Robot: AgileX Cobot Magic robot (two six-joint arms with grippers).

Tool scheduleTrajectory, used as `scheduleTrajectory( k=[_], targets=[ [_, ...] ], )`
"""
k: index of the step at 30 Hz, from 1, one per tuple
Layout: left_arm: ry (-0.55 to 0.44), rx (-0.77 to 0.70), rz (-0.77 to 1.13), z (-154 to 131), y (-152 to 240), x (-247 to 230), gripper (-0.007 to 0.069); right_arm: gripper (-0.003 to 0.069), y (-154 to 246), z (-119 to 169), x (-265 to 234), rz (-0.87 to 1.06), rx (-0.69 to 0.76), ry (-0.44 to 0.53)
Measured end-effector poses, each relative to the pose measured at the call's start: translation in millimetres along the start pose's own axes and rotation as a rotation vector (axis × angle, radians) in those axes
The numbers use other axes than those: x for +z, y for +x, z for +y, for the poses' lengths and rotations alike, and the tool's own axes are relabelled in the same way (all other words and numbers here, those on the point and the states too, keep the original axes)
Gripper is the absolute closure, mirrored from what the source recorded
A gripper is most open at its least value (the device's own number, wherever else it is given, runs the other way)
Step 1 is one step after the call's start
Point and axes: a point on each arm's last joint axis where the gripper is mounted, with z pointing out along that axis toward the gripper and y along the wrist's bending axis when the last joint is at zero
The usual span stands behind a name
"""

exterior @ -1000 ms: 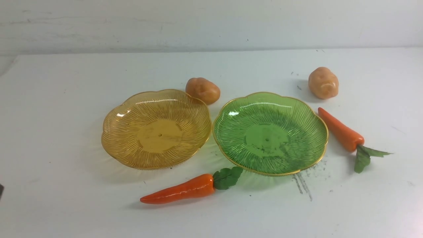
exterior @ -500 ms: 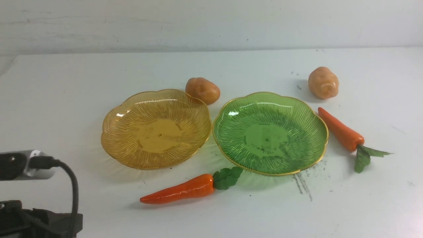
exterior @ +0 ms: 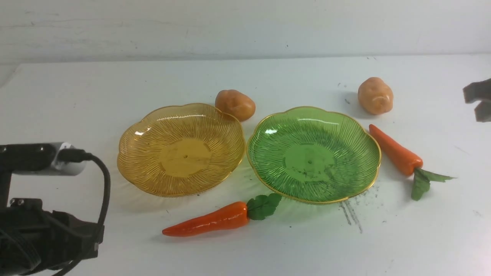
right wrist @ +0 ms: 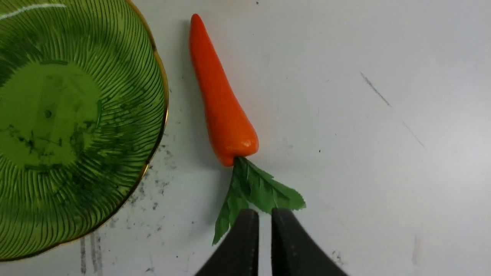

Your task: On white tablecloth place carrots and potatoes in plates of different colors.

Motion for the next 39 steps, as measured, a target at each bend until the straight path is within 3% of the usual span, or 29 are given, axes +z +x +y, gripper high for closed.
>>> scheduleTrajectory(
  k=[3,9,15,19,21,24,25,26,35,38,39],
  targets=[
    [0.010,0.027,0.008,1,-10,4,0.0628,0.0480,-12,2,21,0.014,-0.039,-0.001],
    [0.029,0.039,0.066,3,-14,13,0.0628,0.0204,-22,15,89,0.109,-0.118,-0.003],
    [0.038,0.037,0.089,3,-13,15,0.0628,0.0034,-14,26,147,0.227,-0.190,0.009],
    [0.044,0.037,0.102,3,-11,15,0.0628,0.0027,-4,27,176,0.297,-0.196,0.008],
    [0.048,0.037,0.111,2,-11,14,0.0628,0.0063,-1,26,182,0.314,-0.195,0.008],
    [0.049,0.037,0.113,2,-10,14,0.0628,0.0215,0,26,184,0.329,-0.193,0.006],
    [0.049,0.037,0.113,2,-10,14,0.0628,0.0231,-1,27,183,0.331,-0.193,0.006],
    [0.049,0.037,0.113,2,-10,14,0.0628,0.0318,-5,26,179,0.336,-0.200,0.012],
    [0.061,0.037,0.135,1,-8,14,0.0628,0.0298,-48,24,106,0.285,-0.164,0.088],
    [0.062,0.037,0.138,1,-8,14,0.0628,0.0298,-58,30,78,0.212,-0.125,0.038],
    [0.062,0.037,0.138,1,-8,14,0.0628,0.0298,-61,40,60,0.174,-0.073,-0.053]
  ],
)
